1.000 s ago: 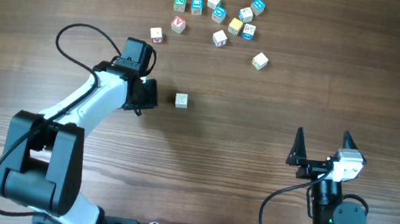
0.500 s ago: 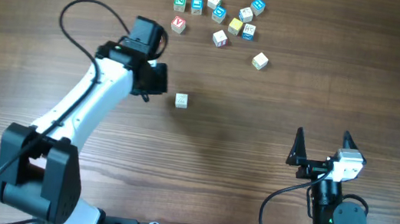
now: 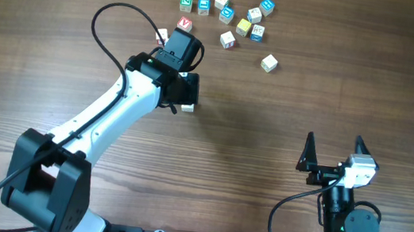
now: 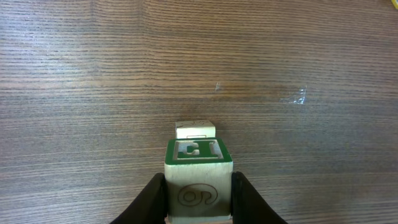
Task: Form a horizontal line
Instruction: 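Place the green-lettered block beside the first block and release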
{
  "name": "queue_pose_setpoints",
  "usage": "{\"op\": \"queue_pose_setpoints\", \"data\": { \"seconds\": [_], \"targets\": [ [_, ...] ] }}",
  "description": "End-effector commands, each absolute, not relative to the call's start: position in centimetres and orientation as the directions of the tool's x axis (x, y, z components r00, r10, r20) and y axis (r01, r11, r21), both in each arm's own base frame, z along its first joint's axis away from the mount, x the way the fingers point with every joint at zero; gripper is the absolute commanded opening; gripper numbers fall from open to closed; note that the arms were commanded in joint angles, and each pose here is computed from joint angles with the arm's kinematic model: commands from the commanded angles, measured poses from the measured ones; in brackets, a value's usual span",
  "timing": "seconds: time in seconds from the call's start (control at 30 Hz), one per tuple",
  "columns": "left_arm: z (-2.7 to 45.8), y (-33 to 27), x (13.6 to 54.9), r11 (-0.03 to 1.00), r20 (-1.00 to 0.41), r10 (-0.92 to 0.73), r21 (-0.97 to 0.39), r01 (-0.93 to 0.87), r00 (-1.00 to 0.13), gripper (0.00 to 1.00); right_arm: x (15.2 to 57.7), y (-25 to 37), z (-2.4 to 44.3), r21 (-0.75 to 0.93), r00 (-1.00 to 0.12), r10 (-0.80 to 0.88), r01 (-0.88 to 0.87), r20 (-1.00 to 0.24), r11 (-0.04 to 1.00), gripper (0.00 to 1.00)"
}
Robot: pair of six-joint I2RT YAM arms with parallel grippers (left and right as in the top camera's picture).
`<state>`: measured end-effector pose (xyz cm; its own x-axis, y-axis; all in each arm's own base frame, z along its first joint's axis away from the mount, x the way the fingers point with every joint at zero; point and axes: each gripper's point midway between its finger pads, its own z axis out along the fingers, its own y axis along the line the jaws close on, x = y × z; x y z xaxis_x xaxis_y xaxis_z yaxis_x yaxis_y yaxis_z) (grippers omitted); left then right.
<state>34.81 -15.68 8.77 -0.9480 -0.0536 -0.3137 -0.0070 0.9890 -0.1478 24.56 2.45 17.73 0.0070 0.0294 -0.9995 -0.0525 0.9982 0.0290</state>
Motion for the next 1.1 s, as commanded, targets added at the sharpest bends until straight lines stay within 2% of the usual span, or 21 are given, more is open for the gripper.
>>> {"op": "queue_pose_setpoints", "data": {
  "seconds": [0.0,0.27,0.77,0.83,1.07],
  "targets": [
    [10.0,-16.6,35.0,0.985,-0.34,-0.057,-0.173,0.002,-0.939,0.24,24.6,2.2,17.9,0.021,0.014,0.022,-0.038,-1.0,0.999,1.0],
    [9.4,-16.8,34.5,0.99,-0.344,-0.036,-0.138,0.012,-0.938,0.24,24.6,2.2,17.9,0.021,0.014,0.022,-0.038,-1.0,0.999,1.0],
    [5.3,-16.1,35.0,0.997,-0.324,-0.032,-0.078,-0.006,-0.946,0.22,24.6,2.2,17.9,0.021,0.015,0.022,-0.038,-1.0,0.999,1.0],
    [5.3,-14.6,35.1,0.998,-0.333,-0.07,-0.024,-0.065,-0.94,0.18,24.6,2.2,17.9,0.021,0.014,0.022,-0.038,-1.0,0.999,1.0],
    [5.1,-12.9,35.3,0.992,-0.306,-0.127,-0.036,-0.122,-0.943,0.2,24.6,2.2,17.9,0.022,0.015,0.022,-0.038,-1.0,0.999,1.0]
  ]
}}
